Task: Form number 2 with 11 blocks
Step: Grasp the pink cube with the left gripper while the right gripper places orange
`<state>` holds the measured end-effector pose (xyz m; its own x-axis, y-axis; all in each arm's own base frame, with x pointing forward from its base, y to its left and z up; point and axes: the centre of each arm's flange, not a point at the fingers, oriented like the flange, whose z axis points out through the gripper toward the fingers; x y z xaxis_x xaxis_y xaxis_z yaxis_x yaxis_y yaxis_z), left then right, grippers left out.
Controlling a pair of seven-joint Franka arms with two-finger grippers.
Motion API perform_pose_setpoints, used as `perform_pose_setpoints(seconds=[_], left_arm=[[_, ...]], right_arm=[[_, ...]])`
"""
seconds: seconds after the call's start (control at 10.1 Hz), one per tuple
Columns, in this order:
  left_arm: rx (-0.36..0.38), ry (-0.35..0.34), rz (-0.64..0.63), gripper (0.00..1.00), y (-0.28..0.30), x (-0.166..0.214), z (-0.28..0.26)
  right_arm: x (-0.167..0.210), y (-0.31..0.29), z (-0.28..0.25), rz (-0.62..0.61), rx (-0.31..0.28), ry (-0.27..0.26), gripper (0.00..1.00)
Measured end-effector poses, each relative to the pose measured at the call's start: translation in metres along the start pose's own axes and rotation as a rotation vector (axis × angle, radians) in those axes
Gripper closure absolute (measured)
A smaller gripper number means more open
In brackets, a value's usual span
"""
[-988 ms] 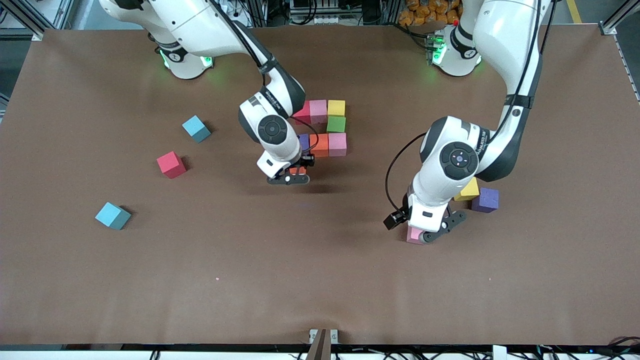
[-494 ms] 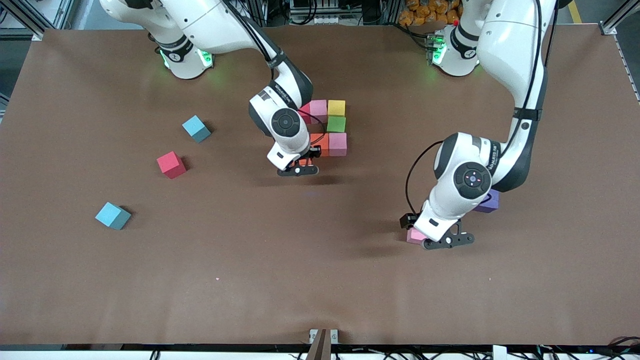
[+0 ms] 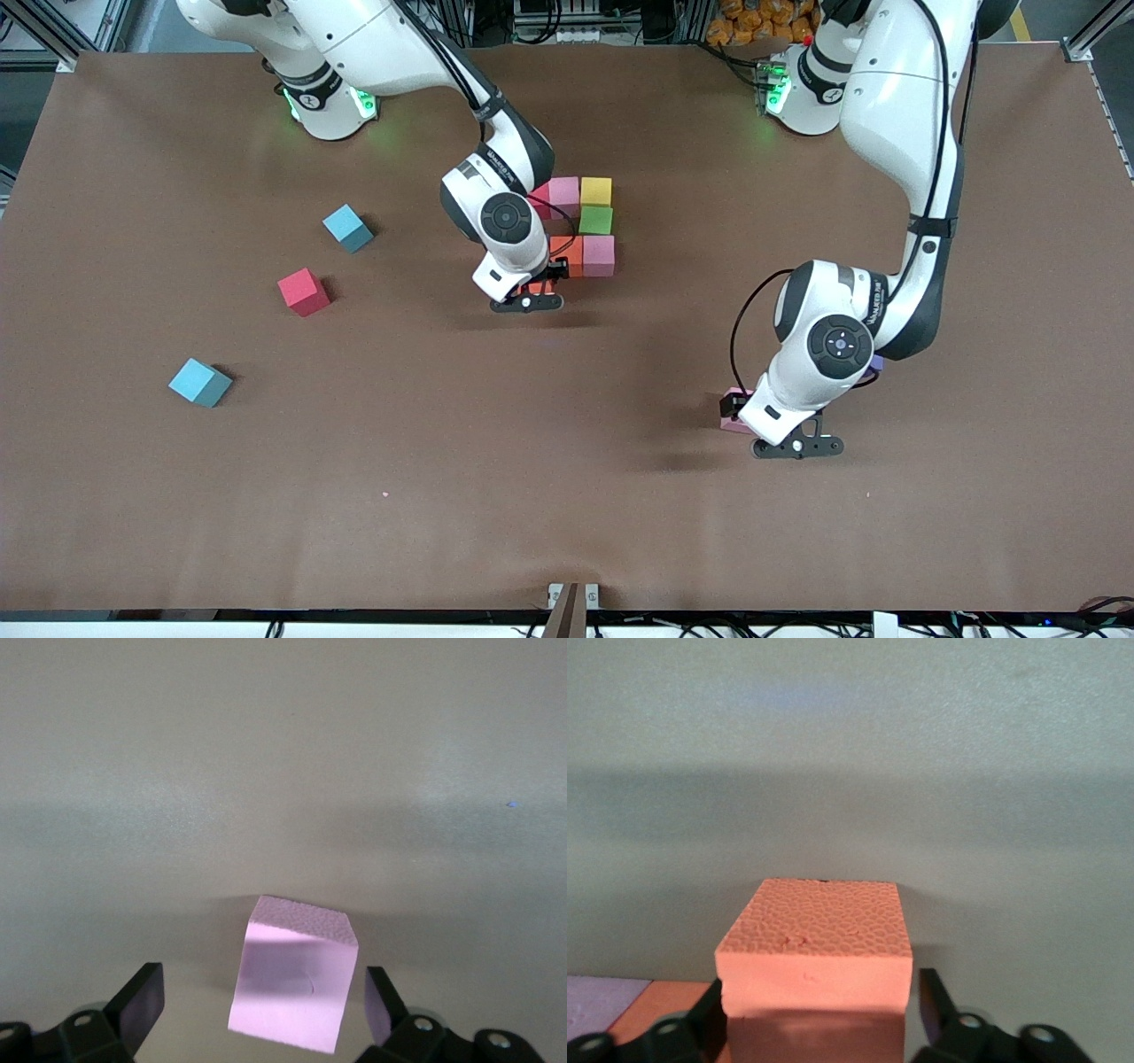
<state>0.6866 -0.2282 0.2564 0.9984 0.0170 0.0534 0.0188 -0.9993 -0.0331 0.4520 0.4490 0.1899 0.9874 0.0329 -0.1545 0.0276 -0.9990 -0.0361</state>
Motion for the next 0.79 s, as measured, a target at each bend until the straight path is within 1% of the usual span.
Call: perform_pose_setpoints(seconds=[0.1, 0.2, 0.4, 0.59, 0.79], left_arm=[[0.002, -0.002, 0.000, 0.00, 0.000, 0.001, 0.004], [0.004, -0.006, 0.002, 0.00, 0.002, 0.001, 0.008], [0.010, -0.019, 0.011, 0.00, 0.007, -0.003, 0.019], [0.015, -0.030, 0.017, 0.00, 0.009, -0.006, 0.028], [0.020, -0.039, 0.022, 0.00, 0.009, -0.007, 0.035]], right_arm=[[0.002, 0.000, -0.004, 0.011, 0.003, 0.006, 0.00], [0.005, 0.001, -0.014, 0.022, 0.005, 0.012, 0.00], [0.013, 0.013, -0.057, 0.051, 0.000, 0.012, 0.00], [0.032, 0.053, -0.111, 0.122, 0.003, 0.008, 0.00], [0.064, 0.117, -0.136, 0.182, 0.002, -0.002, 0.00]])
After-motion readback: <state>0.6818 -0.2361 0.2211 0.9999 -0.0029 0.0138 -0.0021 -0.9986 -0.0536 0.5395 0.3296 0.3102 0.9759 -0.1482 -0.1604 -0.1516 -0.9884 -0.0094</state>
